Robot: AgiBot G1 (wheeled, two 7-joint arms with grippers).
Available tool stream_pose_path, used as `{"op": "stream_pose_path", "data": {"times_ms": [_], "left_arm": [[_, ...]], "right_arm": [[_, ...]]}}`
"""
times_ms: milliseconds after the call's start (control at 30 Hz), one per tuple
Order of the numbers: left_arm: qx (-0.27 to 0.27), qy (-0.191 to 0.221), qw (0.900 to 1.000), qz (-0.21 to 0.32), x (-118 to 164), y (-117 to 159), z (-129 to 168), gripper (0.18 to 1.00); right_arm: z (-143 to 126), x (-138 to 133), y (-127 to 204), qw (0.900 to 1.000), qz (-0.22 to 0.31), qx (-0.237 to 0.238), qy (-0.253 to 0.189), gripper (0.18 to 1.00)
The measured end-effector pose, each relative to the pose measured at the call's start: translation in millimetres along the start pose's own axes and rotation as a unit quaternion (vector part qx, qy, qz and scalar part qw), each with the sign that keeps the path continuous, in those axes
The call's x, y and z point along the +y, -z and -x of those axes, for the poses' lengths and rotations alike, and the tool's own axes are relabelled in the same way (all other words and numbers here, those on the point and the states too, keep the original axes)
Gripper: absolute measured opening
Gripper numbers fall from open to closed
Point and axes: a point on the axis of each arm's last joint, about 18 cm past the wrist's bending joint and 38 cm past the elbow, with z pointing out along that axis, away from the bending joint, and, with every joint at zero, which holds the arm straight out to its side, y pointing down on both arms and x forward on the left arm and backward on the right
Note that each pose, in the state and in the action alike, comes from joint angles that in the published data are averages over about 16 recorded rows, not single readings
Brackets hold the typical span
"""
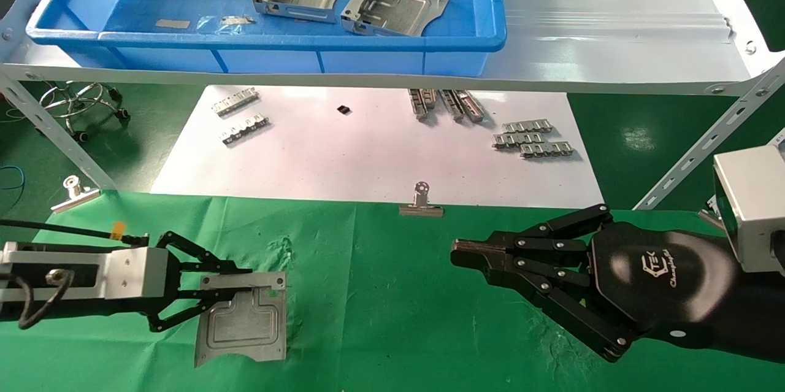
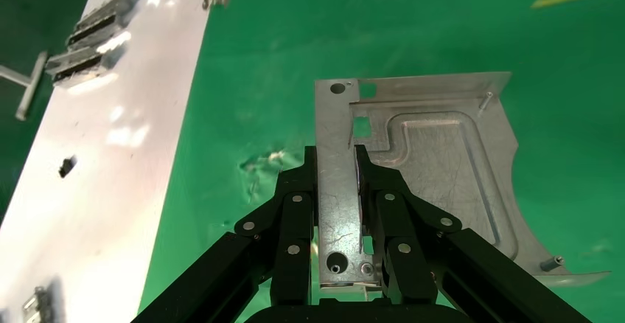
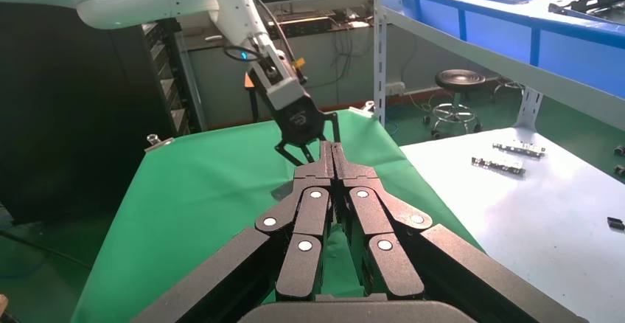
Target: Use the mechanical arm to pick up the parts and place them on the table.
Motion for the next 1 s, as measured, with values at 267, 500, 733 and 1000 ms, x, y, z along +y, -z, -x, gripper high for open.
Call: {"op": "stream_pose_path", "data": {"times_ms": [267,500,733,1000], "left_arm": [[-0.001,-0.018,0.9997,0.015,11,-15,1,0.270],[-0.005,-0.034,0.9992,0.018,16,-23,3,0.269],[-0.011,-0.043,0.9988,0.018,17,-26,6,0.286],[-0.011,-0.009,0.9998,-0.015,3,-13,8,0.355]], "right_arm": [[0,0,0,1.000,0.000,0.000,0.000,0.192],[0,0,0,1.000,0.000,0.000,0.000,0.192],[0,0,0,1.000,0.000,0.000,0.000,0.192],[0,0,0,1.000,0.000,0.000,0.000,0.192]]}}
